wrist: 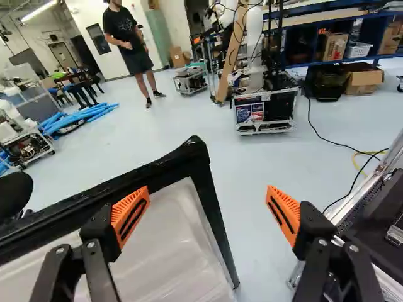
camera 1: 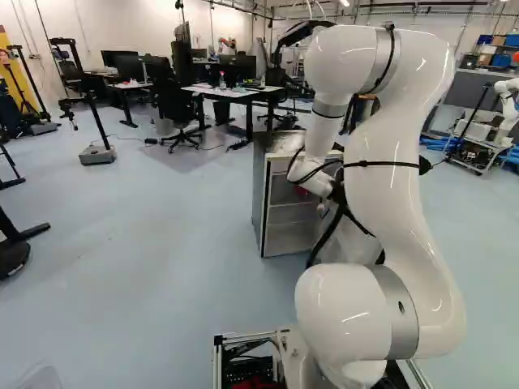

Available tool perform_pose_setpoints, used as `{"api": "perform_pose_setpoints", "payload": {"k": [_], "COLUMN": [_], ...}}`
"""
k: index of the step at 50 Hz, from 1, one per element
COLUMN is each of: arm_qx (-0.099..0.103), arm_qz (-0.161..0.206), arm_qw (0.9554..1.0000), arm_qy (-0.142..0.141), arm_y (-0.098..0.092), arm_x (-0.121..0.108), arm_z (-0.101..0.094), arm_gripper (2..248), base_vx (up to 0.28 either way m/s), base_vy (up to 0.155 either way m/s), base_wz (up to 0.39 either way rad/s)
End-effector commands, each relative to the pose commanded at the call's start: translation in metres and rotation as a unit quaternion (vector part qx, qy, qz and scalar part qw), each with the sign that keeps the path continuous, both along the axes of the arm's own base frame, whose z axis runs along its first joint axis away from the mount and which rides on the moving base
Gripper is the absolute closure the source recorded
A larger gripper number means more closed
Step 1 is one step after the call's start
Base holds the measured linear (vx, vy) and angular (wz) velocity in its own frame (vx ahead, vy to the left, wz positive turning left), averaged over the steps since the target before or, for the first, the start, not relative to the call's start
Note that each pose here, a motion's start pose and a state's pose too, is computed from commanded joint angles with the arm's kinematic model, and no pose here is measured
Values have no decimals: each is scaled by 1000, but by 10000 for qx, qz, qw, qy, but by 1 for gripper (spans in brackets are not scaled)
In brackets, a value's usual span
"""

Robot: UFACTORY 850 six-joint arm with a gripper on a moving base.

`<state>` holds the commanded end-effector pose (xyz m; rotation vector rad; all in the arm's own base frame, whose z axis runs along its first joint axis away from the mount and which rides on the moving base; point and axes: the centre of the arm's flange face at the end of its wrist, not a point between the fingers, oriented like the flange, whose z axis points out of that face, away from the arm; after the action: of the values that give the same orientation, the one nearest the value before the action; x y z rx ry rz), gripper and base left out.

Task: Grab a drink from the fridge

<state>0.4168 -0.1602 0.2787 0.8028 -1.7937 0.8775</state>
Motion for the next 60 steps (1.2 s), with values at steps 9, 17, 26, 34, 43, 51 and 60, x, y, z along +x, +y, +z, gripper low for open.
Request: {"api": "perform_pose_setpoints", "payload": {"k": [9, 17, 26, 34, 43, 51, 60], "arm_qx": [-39, -65, -99, -136, -191, -252, -334], "arm_qz": [-224, -411, -611, -769, -903, -990, -1035], "arm_qw": [9997, 9989, 9975, 9960, 9942, 9927, 9913], "arm_qy": [-112, -218, -336, -439, -550, -645, -742], "arm_y": [-22, -41, -62, -81, -103, -123, -144], "arm_x": [7, 12, 18, 23, 28, 33, 38], "arm_z": [2, 4, 7, 8, 11, 13, 15], "arm_gripper": [3, 3, 3, 3, 3, 3, 3], "base_vx": [0, 0, 0, 0, 0, 0, 0], "base_vy": [0, 0, 0, 0, 0, 0, 0], "base_wz": [0, 0, 0, 0, 0, 0, 0]}}
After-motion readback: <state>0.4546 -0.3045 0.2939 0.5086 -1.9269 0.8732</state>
